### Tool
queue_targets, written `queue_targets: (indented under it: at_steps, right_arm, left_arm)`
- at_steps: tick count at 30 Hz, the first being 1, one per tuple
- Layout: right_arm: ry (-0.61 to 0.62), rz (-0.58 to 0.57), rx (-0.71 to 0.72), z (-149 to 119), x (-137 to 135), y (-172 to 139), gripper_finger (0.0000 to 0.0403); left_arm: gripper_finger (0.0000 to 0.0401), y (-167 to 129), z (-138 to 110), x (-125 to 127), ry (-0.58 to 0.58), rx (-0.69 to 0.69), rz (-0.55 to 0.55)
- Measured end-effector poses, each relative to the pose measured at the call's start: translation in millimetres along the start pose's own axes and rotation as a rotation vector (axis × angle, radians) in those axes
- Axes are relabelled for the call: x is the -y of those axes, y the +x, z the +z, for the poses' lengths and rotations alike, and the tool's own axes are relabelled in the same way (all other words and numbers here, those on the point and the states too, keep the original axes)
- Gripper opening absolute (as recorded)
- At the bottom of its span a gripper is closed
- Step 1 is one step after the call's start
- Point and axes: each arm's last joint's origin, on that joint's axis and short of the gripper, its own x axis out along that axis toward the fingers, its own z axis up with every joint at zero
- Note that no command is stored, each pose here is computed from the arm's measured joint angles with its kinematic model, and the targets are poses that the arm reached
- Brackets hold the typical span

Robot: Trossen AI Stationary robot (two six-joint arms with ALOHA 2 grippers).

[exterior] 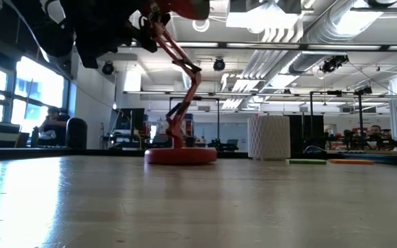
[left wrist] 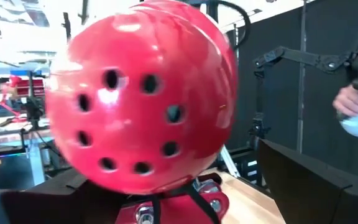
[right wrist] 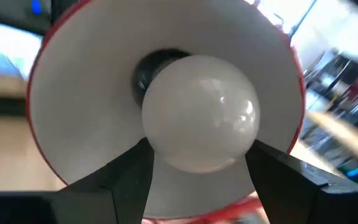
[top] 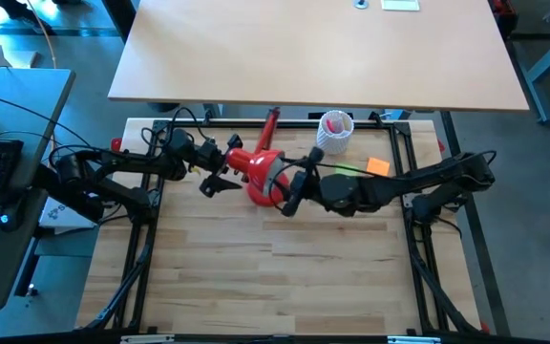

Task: Screw lightbulb
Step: Remove the white lightbulb from the red lamp

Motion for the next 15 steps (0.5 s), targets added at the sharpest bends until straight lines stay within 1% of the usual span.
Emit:
queue_targets:
  at_steps: [3, 7, 9, 10, 12, 14, 15]
  right_arm:
    - [-0.199, -0.011, -0.033, 0.7, -0.3, -1.6, 0.0248]
    - [-0.538, -0.061, -0.112, -2.5, -1.5, -4.8, 0.0248]
    - [-0.683, -0.071, -0.146, -4.0, -3.9, -7.7, 0.0248]
    - [-0.724, -0.078, -0.162, -4.5, -5.1, -9.3, 0.0248]
    - [-0.757, -0.102, -0.18, -3.9, -7.6, -12.7, 0.0248]
    - [-0.738, -0.132, -0.194, -2.9, -11.4, -17.9, 0.0248]
    - [-0.697, -0.15, -0.197, -2.3, -13.4, -20.7, 0.0248]
  left_arm:
    - [0.033, -2.3, 0.3, -1.4, -0.01, -0.005, -0.009]
    - [0.033, -5.4, 0.2, -4.1, -0.072, -0.011, 0.002]
    - [0.033, -6.1, 0.0, -4.5, -0.092, -0.013, 0.0]
    - [0.033, -6.1, 0.1, -4.5, -0.098, -0.013, 0.0]
    - [0.033, -6.1, 0.1, -4.5, -0.105, -0.013, 0.001]
    - [0.033, -6.2, 0.1, -4.6, -0.107, -0.012, 0.002]
    - [0.033, -6.2, 0.1, -4.6, -0.107, -0.012, 0.002]
